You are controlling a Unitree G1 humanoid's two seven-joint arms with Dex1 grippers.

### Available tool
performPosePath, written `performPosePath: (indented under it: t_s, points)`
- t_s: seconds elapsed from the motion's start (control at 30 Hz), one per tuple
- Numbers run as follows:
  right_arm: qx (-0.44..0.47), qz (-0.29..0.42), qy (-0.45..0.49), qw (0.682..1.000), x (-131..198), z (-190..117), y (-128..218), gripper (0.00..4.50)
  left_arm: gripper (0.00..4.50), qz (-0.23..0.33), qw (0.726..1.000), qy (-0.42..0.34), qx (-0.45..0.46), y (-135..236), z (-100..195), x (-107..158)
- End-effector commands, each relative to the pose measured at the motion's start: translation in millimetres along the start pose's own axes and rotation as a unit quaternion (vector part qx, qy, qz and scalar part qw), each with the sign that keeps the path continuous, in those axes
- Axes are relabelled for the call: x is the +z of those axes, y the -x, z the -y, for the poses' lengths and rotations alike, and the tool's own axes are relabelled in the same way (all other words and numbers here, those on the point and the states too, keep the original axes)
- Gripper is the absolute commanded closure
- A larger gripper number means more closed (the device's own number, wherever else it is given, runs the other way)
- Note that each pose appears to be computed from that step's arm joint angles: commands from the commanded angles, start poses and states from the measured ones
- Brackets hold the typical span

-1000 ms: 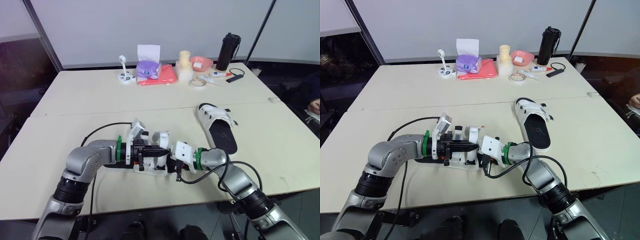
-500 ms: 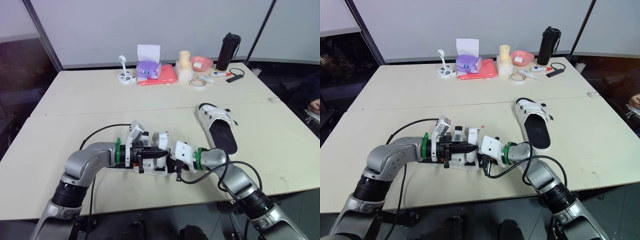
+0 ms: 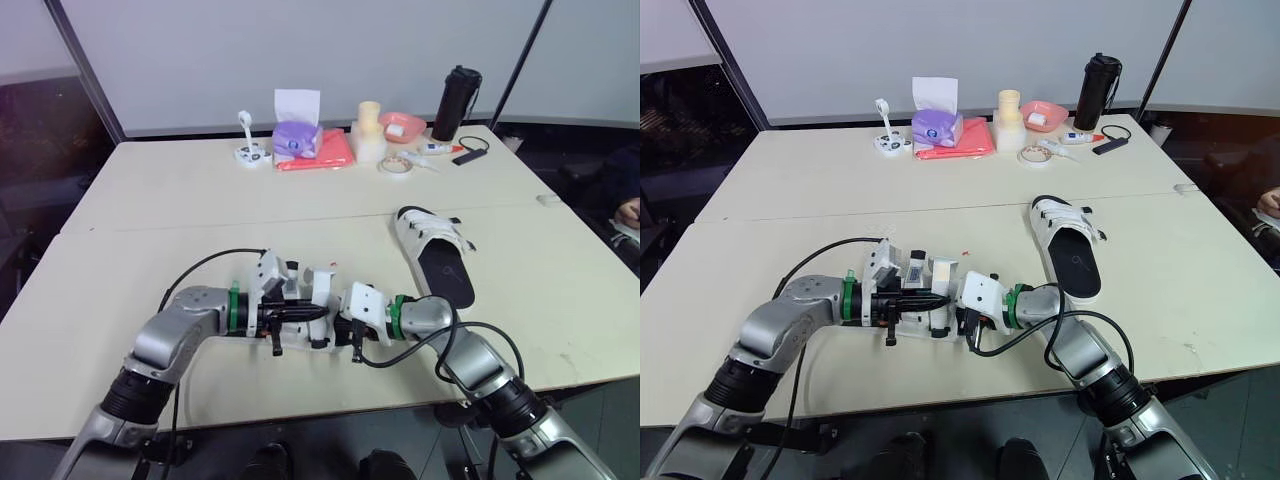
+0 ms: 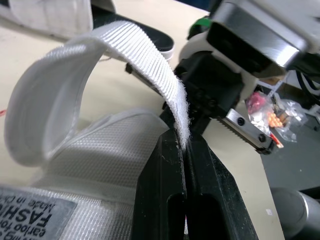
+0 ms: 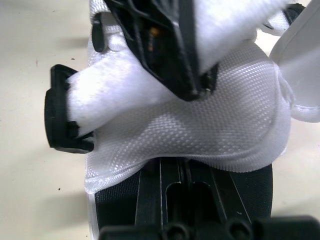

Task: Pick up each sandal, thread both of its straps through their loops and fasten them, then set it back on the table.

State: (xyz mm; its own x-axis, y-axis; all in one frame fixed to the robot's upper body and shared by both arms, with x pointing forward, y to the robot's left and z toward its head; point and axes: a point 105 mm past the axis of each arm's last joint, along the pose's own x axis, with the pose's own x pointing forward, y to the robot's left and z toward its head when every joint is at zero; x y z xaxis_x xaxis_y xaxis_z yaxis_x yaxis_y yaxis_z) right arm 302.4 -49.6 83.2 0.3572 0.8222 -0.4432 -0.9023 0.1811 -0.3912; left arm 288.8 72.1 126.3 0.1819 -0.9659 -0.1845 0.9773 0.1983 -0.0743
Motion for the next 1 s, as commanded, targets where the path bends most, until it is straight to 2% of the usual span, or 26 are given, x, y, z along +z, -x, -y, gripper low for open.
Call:
performPosePath:
  t_s: [0.03, 0.2, 0.47, 0.7, 0.8, 0.93, 1.0]
  points:
    - [0.021, -0.087, -0.048, 0.995, -49.1, -18.7, -3.1, 4.5, 4.48, -0.01, 0.999, -0.02, -0.034, 0.3, 12.9, -3.5]
    - [0.021, -0.088, -0.047, 0.995, -49.5, -18.5, -3.1, 4.5, 4.48, -0.02, 0.997, -0.028, -0.063, 2.3, 21.9, -7.4]
    - [0.02, -0.088, -0.047, 0.995, -49.1, -17.9, -3.8, 4.5, 4.48, -0.092, 0.989, -0.099, -0.06, 6.0, 16.9, -35.0]
    - [0.02, -0.088, -0.047, 0.995, -49.7, -18.3, -4.2, 4.5, 4.48, -0.094, 0.988, -0.114, -0.04, 7.4, 8.9, -38.8]
    - [0.021, -0.088, -0.046, 0.995, -49.6, -18.0, -4.8, 4.5, 3.63, -0.089, 0.99, -0.105, -0.039, 10.4, 8.4, -35.1]
    - [0.022, -0.088, -0.043, 0.995, -49.3, -16.8, -5.9, 4.5, 1.79, -0.078, 0.992, -0.082, -0.053, 15.5, 14.1, -27.3]
    - [0.024, -0.087, -0.041, 0.995, -49.1, -16.6, -6.9, 4.5, 0.68, -0.07, 0.993, -0.072, -0.06, 18.5, 19.1, -21.3]
